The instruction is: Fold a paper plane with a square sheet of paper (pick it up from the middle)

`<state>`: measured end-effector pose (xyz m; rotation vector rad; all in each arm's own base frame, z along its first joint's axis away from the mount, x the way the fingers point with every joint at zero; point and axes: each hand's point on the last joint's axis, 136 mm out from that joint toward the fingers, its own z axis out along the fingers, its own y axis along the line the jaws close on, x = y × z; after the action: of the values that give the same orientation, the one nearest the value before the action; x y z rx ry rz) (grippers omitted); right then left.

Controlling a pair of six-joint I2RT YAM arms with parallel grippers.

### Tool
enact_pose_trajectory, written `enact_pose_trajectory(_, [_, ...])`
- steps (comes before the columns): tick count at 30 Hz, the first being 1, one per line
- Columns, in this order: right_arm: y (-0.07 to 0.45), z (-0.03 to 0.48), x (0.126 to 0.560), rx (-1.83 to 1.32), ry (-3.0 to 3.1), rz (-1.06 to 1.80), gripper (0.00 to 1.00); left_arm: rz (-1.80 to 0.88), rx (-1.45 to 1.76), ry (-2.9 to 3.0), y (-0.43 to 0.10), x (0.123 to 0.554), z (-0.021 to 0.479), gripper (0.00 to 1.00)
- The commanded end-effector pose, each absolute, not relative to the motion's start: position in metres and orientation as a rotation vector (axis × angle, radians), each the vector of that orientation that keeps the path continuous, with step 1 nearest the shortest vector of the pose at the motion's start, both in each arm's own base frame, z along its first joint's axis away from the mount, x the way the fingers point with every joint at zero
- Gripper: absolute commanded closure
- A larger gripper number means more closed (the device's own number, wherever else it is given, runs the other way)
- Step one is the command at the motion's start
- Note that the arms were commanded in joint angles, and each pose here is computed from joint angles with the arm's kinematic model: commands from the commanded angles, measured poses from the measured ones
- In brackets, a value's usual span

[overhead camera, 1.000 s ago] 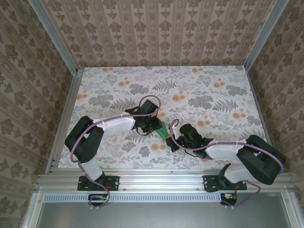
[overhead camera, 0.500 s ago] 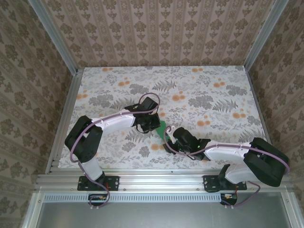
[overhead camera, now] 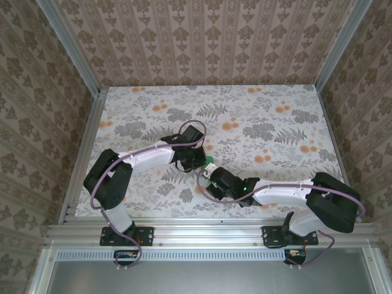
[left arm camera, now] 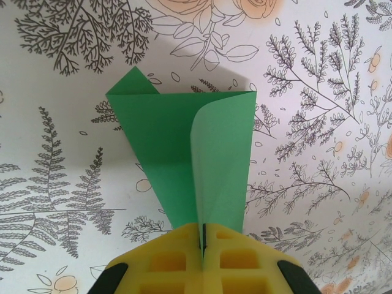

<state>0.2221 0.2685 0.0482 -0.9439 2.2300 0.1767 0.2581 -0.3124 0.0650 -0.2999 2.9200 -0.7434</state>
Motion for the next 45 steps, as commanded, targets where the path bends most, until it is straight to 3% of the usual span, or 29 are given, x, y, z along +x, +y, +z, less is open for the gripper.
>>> enact_pose_trajectory(1, [0.265,0.046,0.226,-0.982,2.225,0.062,0.62,-0.750,-0.298,2.934,-0.317,0.261,0.067,1.00])
enact_pose_trajectory(4, [0.266,0.050,0.227,-0.956,2.204,0.061,0.78,-0.750,-0.296,2.932,-0.316,0.261,0.067,1.00])
enact_pose_trajectory(10, [0.269,0.051,0.225,-0.954,2.211,0.091,0.76,-0.740,-0.293,2.936,-0.315,0.260,0.066,1.00])
enact_pose_trajectory(15, [0.271,0.050,0.224,-0.944,2.220,0.109,0.90,-0.731,-0.291,2.941,-0.313,0.259,0.066,1.00])
enact_pose_trajectory(21, [0.273,0.044,0.221,-0.921,2.253,0.149,1.00,-0.715,-0.286,2.936,-0.311,0.260,0.068,0.99])
enact_pose_trajectory(29, [0.294,0.042,0.217,-0.721,2.350,0.616,1.00,-0.662,-0.285,2.863,-0.291,0.261,0.084,0.56])
enact_pose_trajectory(35, [0.299,0.042,0.222,-0.556,2.394,0.875,1.00,-0.645,-0.277,2.776,-0.273,0.260,0.099,0.45])
enact_pose_trajectory(40, [0.298,0.042,0.229,-0.424,2.423,1.036,1.00,-0.693,-0.234,2.702,-0.269,0.255,0.109,0.47])
enact_pose_trajectory(45, [0.295,0.043,0.236,-0.296,2.436,1.168,1.00,-0.762,-0.127,2.663,-0.281,0.249,0.115,0.62])
